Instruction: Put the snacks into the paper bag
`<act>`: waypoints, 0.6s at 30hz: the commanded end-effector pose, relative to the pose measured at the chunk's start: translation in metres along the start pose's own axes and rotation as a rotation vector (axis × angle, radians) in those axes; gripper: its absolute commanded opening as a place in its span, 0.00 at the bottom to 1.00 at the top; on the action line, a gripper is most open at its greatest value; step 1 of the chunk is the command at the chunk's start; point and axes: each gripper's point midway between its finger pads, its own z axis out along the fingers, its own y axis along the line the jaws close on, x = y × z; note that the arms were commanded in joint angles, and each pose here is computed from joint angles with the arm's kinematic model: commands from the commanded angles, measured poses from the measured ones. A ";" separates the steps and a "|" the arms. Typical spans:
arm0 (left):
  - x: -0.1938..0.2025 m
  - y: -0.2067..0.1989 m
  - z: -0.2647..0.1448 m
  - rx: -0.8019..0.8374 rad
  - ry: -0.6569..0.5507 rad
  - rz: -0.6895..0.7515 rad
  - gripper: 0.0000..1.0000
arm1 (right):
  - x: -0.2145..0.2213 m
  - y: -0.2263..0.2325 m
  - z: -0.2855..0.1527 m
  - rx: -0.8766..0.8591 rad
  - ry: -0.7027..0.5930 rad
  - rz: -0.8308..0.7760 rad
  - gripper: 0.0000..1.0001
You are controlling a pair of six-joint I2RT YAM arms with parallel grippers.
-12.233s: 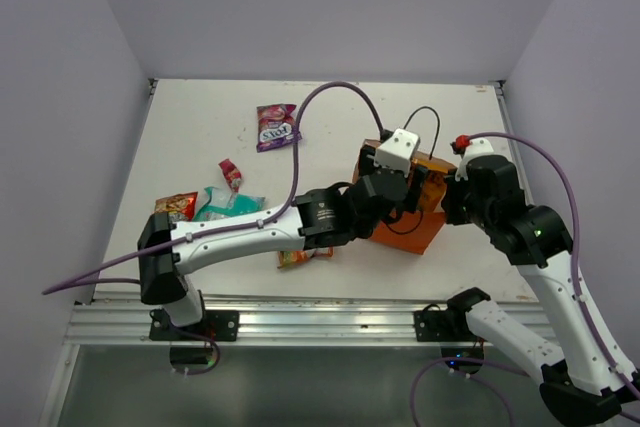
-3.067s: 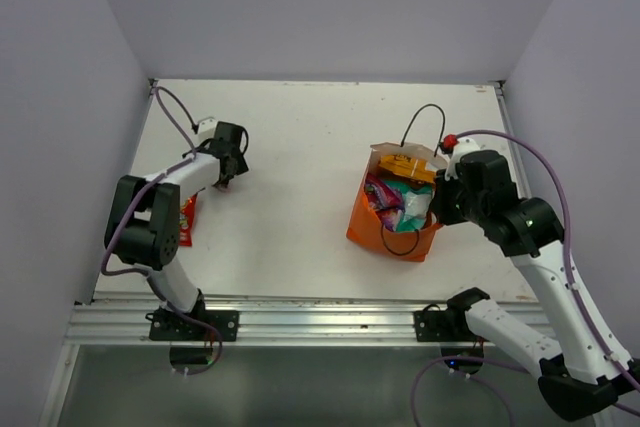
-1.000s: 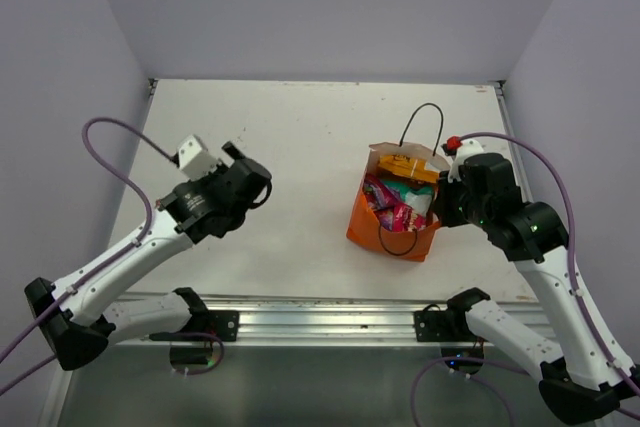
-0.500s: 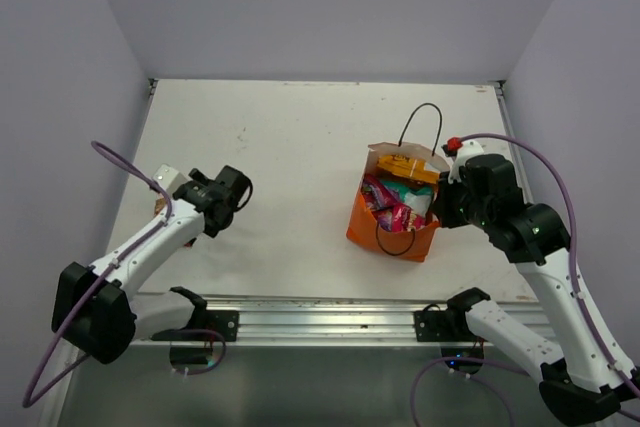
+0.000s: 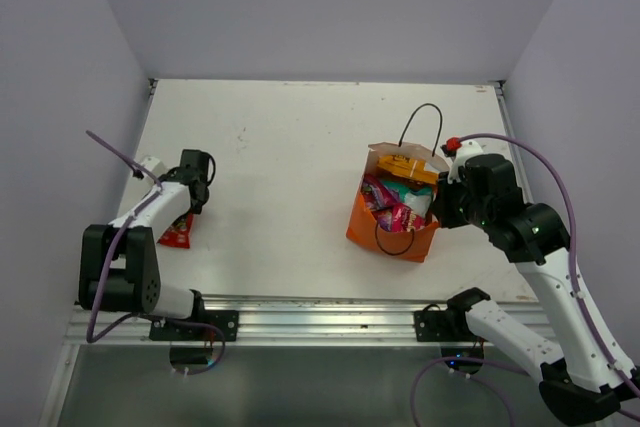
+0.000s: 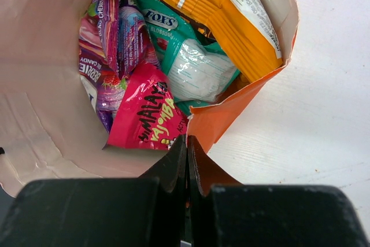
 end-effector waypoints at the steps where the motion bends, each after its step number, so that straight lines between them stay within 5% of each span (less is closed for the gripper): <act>1: 0.010 -0.001 0.014 0.009 0.031 0.038 0.41 | -0.010 0.004 -0.009 -0.024 -0.034 -0.014 0.00; 2: 0.011 -0.001 0.014 0.006 0.033 0.035 0.00 | -0.010 0.004 -0.009 -0.021 -0.035 -0.014 0.00; 9: -0.063 -0.042 -0.037 0.234 -0.059 -0.075 0.00 | -0.007 0.005 -0.004 -0.028 -0.021 -0.015 0.00; 13: -0.133 -0.085 -0.124 0.527 -0.144 -0.183 0.00 | -0.006 0.007 -0.001 -0.041 -0.017 -0.013 0.00; 16: -0.137 -0.112 -0.209 0.739 -0.155 -0.181 0.00 | -0.006 0.008 -0.001 -0.042 -0.020 -0.013 0.00; 18: -0.131 -0.113 -0.226 0.770 -0.140 -0.182 0.00 | -0.007 0.008 -0.003 -0.044 -0.024 -0.013 0.00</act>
